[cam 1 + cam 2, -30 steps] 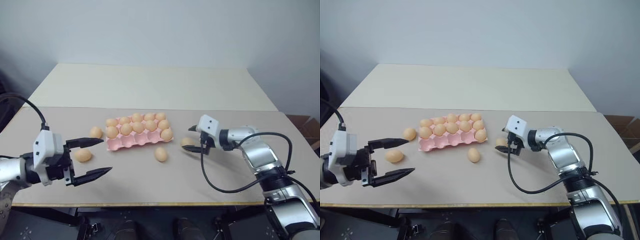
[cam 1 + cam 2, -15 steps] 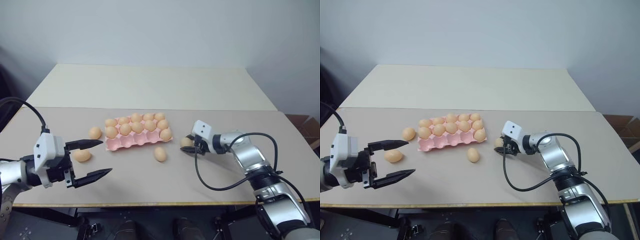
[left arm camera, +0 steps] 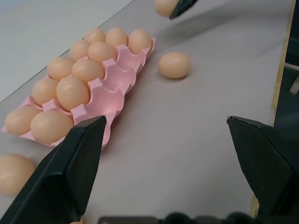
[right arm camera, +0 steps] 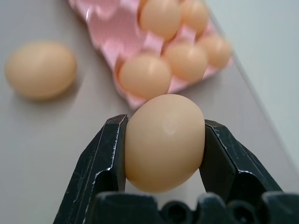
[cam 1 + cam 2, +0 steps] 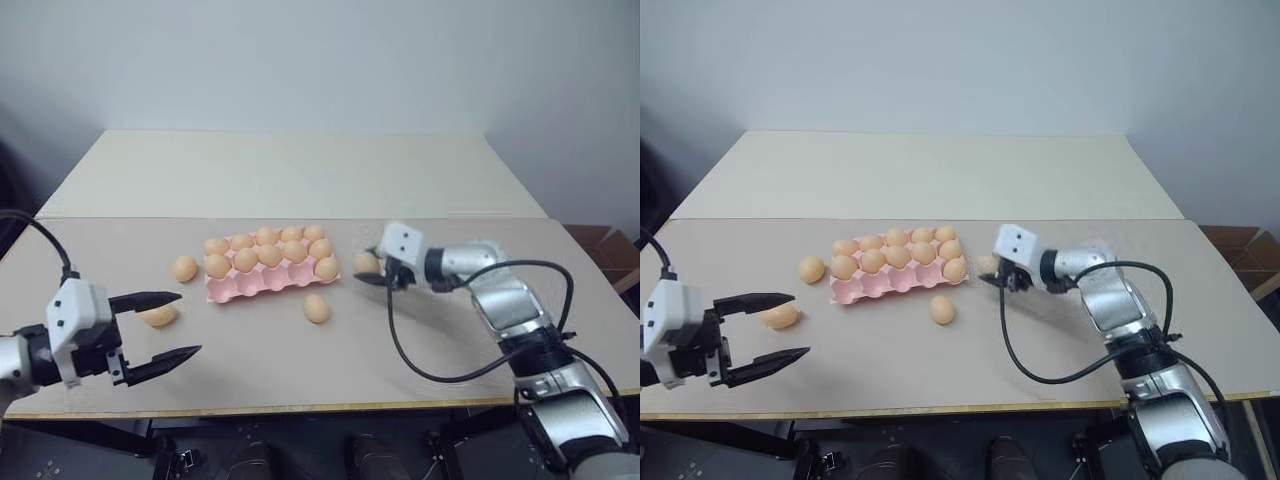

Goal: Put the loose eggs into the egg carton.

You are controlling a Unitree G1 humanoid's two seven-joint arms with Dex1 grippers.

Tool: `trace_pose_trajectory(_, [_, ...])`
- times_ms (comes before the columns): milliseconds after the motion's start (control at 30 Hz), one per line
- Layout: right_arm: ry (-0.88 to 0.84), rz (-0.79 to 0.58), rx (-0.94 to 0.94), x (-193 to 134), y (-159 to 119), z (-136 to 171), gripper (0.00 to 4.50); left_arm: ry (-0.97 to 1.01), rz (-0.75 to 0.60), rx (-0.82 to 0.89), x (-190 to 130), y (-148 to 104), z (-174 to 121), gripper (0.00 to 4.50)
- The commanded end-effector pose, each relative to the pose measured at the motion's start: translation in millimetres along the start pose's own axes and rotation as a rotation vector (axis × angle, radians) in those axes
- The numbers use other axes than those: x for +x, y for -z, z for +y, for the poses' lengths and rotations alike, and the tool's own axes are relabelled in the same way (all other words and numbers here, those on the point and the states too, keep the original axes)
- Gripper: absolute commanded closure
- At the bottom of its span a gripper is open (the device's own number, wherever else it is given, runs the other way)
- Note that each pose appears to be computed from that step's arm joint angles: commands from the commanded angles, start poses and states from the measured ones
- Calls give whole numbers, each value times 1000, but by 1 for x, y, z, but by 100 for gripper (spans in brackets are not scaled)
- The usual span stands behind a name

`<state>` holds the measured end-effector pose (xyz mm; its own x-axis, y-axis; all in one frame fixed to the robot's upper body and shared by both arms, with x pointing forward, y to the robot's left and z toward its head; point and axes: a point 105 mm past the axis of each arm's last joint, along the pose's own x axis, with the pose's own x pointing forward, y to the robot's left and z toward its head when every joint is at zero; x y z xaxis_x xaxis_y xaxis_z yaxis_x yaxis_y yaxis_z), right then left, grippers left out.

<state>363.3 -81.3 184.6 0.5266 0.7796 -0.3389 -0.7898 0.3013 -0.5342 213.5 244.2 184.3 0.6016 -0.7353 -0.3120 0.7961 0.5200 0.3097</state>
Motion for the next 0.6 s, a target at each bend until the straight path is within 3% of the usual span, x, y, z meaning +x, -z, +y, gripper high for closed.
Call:
trace_pose_trajectory(33, [31, -116, -5, 14, -39, -5, 253, -33, 26, 58, -9, -4, 6, 0])
trace_pose_trajectory(233, [6, -126, 27, 54, -43, 4, 253, -37, 12, 62, -7, -6, 3, 0])
trace_pose_trajectory(433, [-53, -113, 23, 67, -36, 16, 253, -46, 16, 63, -6, -4, 1, 0])
trace_pose_trajectory(600, [-76, -131, 35, 68, -38, 20, 90, -48, 9, 63, -6, -5, 0, 0])
